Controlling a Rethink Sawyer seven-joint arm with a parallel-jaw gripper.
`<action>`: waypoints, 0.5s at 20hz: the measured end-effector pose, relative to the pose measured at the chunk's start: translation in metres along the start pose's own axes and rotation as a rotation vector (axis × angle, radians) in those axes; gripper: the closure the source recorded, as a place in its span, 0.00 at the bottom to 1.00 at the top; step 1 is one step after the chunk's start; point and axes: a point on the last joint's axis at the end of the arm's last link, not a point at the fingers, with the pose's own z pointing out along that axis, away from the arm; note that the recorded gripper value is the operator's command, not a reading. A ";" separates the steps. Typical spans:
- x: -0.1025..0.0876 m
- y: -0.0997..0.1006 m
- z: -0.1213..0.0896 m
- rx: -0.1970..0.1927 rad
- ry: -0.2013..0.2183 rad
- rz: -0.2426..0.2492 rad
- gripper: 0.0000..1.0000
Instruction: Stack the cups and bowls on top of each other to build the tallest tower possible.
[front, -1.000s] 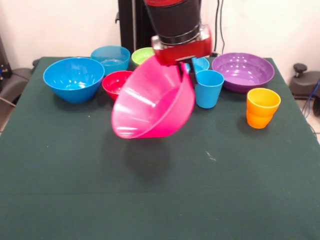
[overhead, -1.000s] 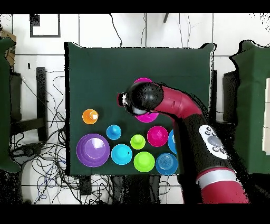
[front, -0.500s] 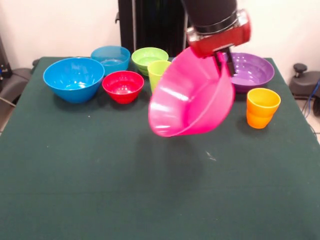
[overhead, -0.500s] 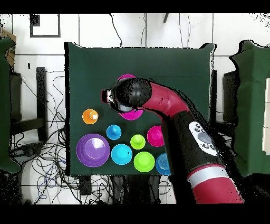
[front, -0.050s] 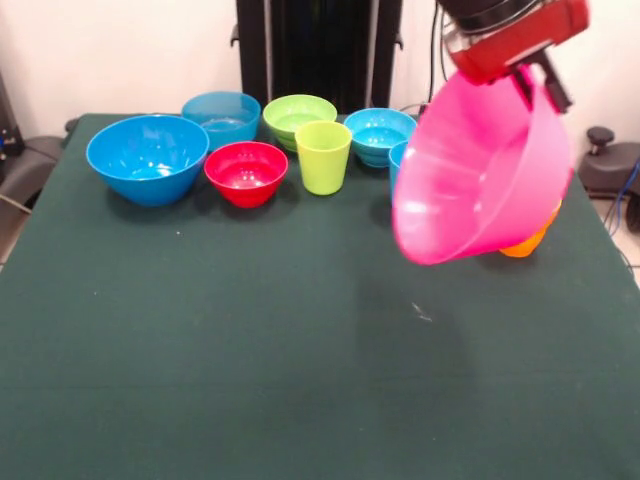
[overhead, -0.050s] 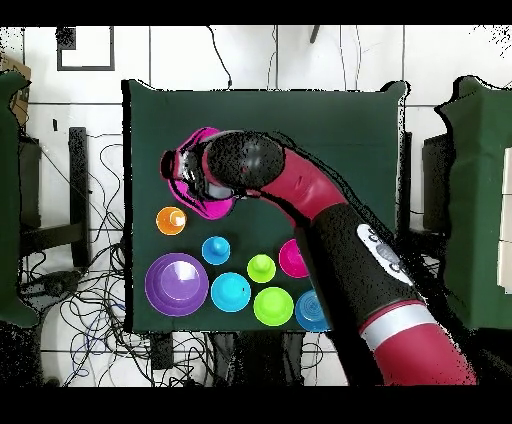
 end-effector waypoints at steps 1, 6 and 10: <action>-0.001 0.002 -0.001 -0.017 0.001 0.005 1.00; -0.004 -0.001 -0.006 -0.127 0.018 0.032 1.00; -0.002 -0.020 -0.002 -0.233 0.050 0.070 1.00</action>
